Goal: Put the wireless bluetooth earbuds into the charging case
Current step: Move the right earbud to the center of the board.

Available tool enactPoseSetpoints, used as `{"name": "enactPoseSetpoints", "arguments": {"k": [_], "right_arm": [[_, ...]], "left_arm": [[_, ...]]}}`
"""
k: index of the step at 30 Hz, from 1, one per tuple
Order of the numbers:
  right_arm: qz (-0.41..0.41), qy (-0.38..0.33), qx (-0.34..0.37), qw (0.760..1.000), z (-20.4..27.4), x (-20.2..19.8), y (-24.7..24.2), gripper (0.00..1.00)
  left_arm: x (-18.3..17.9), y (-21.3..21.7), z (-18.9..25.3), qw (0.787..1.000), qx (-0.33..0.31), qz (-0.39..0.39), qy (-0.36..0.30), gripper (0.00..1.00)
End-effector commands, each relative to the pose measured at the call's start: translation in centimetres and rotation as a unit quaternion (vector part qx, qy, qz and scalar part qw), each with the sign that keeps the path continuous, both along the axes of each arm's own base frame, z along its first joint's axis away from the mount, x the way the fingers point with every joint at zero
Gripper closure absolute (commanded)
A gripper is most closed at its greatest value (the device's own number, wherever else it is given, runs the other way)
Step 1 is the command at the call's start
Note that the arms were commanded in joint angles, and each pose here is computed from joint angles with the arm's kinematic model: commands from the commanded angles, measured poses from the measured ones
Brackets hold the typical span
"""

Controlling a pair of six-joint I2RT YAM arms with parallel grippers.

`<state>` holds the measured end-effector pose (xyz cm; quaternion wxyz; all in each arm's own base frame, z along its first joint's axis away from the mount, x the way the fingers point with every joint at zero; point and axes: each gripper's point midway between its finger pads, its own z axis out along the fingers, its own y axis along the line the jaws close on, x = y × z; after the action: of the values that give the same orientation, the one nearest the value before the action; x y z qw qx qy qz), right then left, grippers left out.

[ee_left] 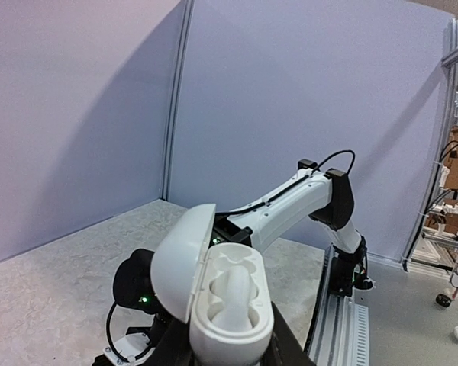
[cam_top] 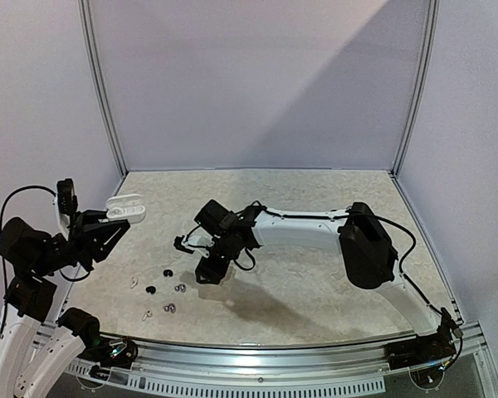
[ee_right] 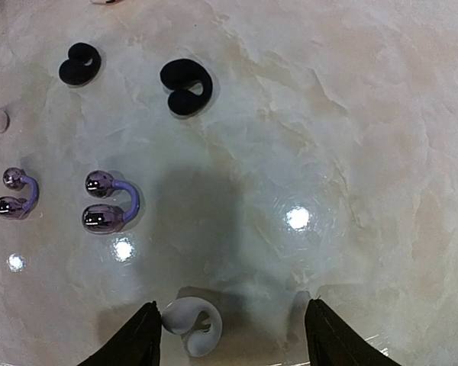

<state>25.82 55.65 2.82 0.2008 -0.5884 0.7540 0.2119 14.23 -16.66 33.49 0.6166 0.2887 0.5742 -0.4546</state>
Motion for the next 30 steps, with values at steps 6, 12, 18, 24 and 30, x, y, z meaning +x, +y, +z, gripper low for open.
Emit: {"name": "enactPoseSetpoints", "arguments": {"k": [6, 12, 18, 24, 30], "right_arm": [[0.003, -0.003, -0.028, 1.0, -3.0, -0.7, -0.9, 0.53], [0.009, -0.003, -0.039, 0.999, -3.3, -1.2, -1.9, 0.7], [0.004, 0.006, -0.059, 0.998, -3.5, -1.9, -3.5, 0.75], [-0.017, 0.023, -0.085, 0.996, -4.1, -3.4, -6.9, 0.76], [-0.056, 0.052, -0.108, 0.991, -4.0, -5.5, -11.0, 0.76]], "left_arm": [[-2.0, -1.1, -0.7, 0.996, 0.02, -0.07, -0.043, 1.0], [-4.3, -1.8, -1.5, 0.985, 0.059, -0.129, -0.094, 1.0], [-5.3, -2.3, -3.1, 0.974, 0.095, -0.165, -0.127, 1.0], [-5.6, -2.6, -4.0, 0.969, 0.106, -0.178, -0.138, 1.0], [-5.5, -2.7, -4.6, 0.969, 0.111, -0.178, -0.13, 1.0]]}}
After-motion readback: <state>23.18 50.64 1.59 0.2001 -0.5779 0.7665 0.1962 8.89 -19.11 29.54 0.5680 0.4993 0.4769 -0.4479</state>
